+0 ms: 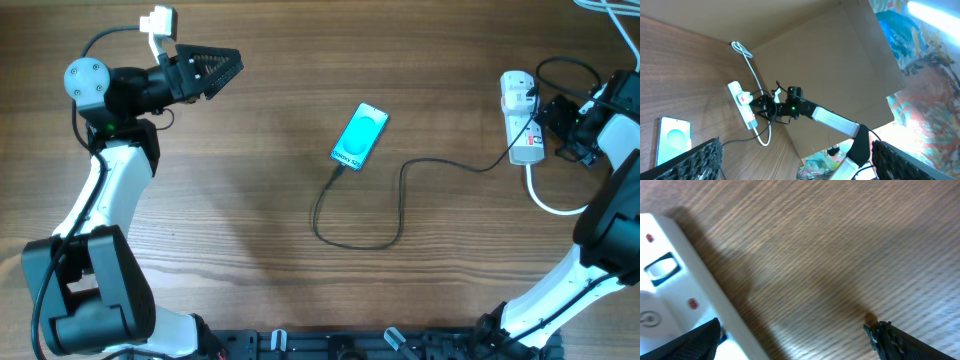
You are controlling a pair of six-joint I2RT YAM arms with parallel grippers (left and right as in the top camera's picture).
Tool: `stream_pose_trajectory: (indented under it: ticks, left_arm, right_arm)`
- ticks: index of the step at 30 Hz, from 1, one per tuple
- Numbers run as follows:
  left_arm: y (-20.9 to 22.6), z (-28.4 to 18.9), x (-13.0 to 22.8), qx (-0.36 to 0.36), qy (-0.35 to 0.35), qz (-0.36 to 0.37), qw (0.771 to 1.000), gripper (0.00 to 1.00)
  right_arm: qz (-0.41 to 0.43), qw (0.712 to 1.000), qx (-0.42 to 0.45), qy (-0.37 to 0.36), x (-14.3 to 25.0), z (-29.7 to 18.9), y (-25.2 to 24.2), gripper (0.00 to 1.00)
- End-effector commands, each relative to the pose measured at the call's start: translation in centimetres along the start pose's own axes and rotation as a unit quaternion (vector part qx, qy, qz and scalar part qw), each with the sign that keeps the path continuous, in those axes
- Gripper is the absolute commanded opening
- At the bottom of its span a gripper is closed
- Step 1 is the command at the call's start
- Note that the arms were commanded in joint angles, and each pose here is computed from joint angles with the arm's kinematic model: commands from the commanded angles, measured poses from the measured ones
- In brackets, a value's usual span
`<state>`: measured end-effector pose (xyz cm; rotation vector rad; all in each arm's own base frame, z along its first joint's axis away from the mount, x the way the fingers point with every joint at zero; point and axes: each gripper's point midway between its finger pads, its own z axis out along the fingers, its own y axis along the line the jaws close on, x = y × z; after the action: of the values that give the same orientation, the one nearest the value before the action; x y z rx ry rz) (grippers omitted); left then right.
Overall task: Plug charger to phone and switch on socket
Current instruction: 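Press the rocker switch down with the right gripper fingertips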
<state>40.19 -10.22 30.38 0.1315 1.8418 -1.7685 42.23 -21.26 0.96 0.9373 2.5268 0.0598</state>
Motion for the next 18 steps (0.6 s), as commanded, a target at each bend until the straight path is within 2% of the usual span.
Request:
stream_pose_trajectory:
  ticks: [1, 18]
  left_arm:
    - [-1.0, -0.1, 0.1, 0.003, 0.004, 0.016, 1.000, 1.00]
    - [-1.0, -0.1, 0.1, 0.003, 0.004, 0.016, 1.000, 1.00]
  right_arm:
    - [-0.011, 0.999, 0.033, 0.028, 2.0, 1.7, -1.3, 1.00]
    - [-0.087, 0.996, 0.006, 0.028, 2.4, 1.8, 2.8, 1.00]
